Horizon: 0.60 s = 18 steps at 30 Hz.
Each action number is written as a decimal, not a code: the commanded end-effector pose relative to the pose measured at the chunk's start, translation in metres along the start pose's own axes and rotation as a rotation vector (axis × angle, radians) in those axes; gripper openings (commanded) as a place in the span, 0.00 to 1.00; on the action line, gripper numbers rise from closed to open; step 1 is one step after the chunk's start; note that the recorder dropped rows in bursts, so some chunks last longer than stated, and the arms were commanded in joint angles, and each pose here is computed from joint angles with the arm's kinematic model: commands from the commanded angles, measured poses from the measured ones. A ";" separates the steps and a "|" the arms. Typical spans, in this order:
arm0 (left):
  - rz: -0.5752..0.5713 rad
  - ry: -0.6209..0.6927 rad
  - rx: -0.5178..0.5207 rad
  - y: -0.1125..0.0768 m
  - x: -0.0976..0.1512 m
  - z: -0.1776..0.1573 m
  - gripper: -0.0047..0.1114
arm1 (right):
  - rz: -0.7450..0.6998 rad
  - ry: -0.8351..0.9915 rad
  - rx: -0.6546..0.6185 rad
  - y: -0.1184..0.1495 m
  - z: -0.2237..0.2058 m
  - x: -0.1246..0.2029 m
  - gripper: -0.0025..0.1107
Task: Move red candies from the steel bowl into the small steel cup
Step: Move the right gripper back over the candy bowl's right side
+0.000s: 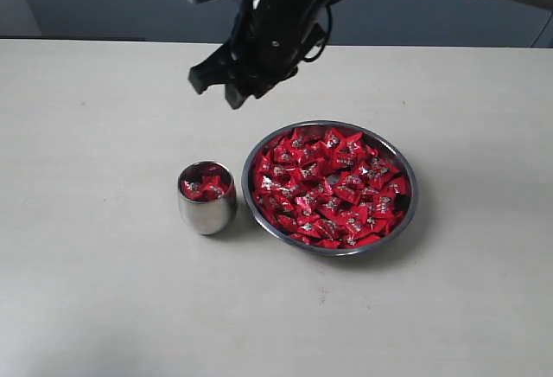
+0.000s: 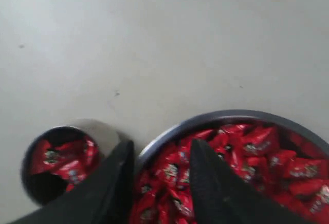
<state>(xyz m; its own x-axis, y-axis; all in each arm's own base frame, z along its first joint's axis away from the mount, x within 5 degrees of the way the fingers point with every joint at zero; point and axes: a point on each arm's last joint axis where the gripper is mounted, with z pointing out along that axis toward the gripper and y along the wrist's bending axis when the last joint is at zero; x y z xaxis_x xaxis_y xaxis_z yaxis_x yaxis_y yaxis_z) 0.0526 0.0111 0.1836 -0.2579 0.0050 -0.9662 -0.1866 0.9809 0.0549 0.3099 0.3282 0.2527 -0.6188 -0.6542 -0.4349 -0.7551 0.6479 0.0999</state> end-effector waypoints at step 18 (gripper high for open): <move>0.002 -0.008 0.005 0.000 0.001 0.000 0.04 | 0.287 0.143 0.148 -0.101 -0.015 0.127 0.34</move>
<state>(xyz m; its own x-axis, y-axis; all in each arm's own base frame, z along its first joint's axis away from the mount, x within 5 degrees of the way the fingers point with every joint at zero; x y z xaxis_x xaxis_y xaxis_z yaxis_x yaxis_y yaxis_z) 0.0526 0.0111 0.1836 -0.2579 0.0050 -0.9662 -0.1866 0.9809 0.0549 0.3118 0.1824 0.2069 -0.8206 -0.4697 -0.3255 -0.5160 0.8539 0.0686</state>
